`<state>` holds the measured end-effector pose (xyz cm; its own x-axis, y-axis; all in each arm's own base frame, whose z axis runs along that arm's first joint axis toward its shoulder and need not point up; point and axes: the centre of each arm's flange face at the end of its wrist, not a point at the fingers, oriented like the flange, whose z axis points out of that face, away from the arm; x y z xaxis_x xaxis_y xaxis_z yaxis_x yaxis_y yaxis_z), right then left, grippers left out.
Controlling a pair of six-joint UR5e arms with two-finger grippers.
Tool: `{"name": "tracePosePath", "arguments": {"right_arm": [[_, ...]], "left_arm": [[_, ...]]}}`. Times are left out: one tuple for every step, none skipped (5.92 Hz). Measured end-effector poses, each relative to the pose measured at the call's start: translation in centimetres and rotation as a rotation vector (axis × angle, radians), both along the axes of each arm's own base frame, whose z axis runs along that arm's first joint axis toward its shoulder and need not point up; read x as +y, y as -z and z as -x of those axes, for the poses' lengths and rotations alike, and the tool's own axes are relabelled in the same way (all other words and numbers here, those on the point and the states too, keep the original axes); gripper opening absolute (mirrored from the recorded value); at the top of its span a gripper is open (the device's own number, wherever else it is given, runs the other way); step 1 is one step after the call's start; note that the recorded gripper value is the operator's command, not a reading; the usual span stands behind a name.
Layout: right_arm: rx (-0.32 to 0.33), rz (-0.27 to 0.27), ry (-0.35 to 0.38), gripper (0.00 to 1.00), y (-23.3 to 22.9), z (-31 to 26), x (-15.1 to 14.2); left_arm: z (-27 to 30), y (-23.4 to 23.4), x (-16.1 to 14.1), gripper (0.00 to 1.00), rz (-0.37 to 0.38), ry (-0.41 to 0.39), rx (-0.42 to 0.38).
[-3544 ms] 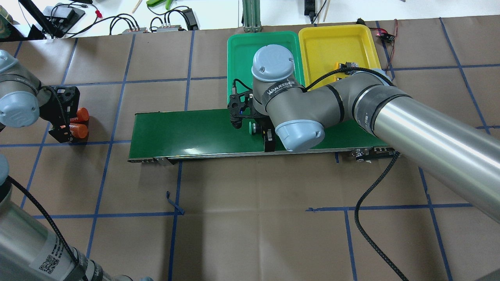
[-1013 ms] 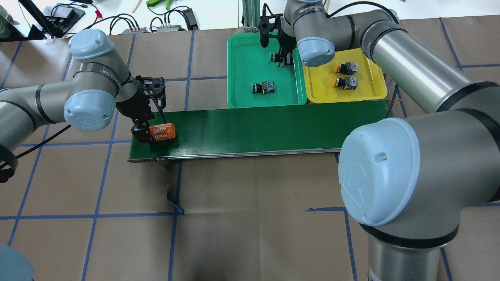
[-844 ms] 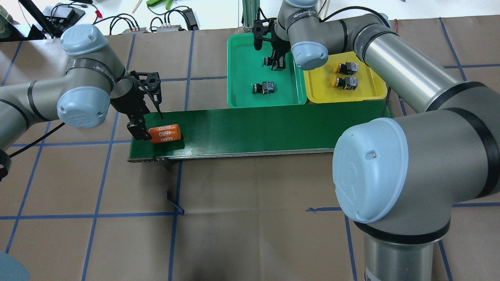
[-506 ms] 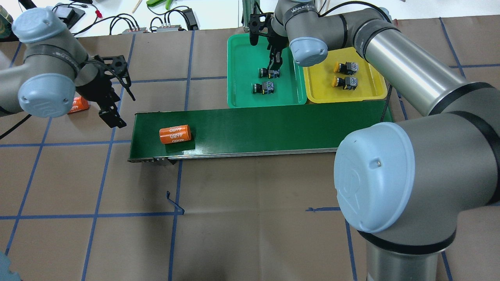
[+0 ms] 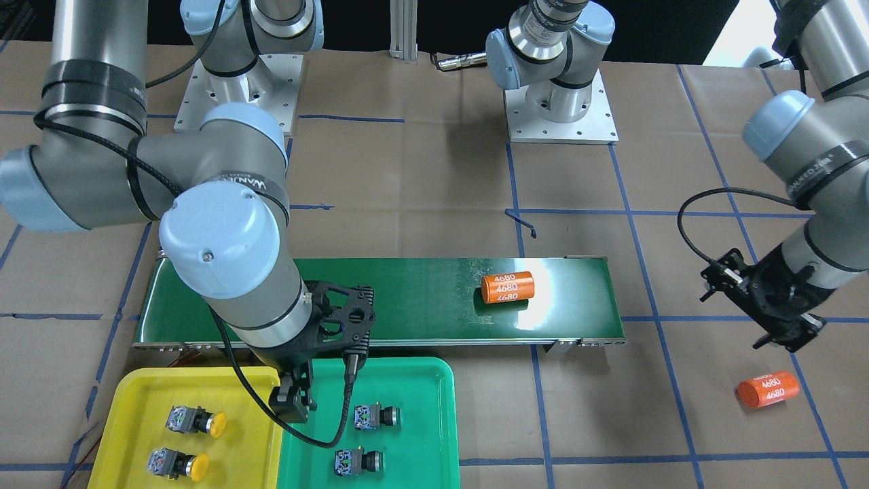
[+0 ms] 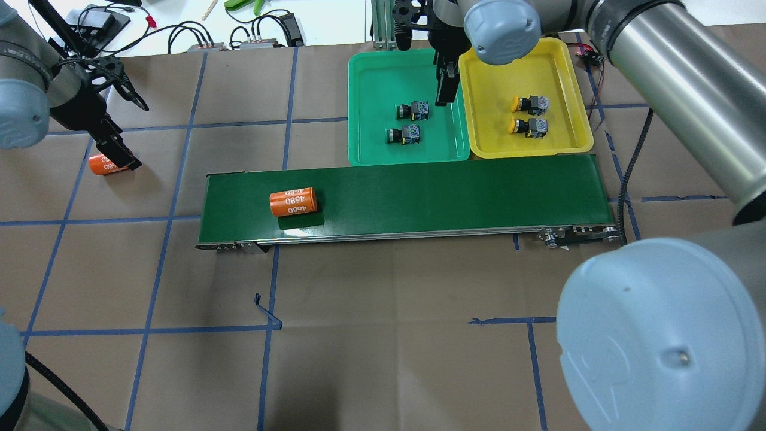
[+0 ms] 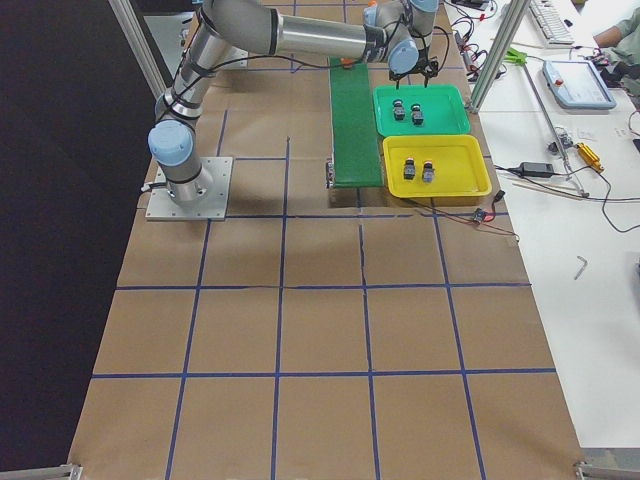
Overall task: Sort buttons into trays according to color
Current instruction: 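Release the orange cylinder on the belt and move the left gripper to the other cylinder, then grasp the second orange cylinder with left while right hovers over trays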
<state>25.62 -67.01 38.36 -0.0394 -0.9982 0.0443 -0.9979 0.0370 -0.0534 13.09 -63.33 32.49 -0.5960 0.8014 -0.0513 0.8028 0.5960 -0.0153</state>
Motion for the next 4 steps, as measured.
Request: {"name": "tracePosePath", "arguments": {"right_arm": [[0.035, -0.051, 0.004, 1.00, -3.2, 1.0, 3.8], [0.051, -0.080, 0.005, 1.00, -5.1, 1.7, 7.4], [0.055, -0.086, 0.007, 1.00, -6.0, 2.3, 10.4], [0.055, -0.082, 0.008, 1.00, -6.4, 2.7, 12.3]], "left_arm": [[-2.5, 0.7, -3.0, 0.98, 0.008, -0.009, -0.009], [-4.9, 1.7, -5.2, 0.98, 0.001, -0.018, -0.017], [-7.5, 3.7, -6.3, 0.98, -0.023, -0.038, -0.023], [-9.6, 6.4, -6.8, 0.98, -0.051, -0.051, -0.030]]}}
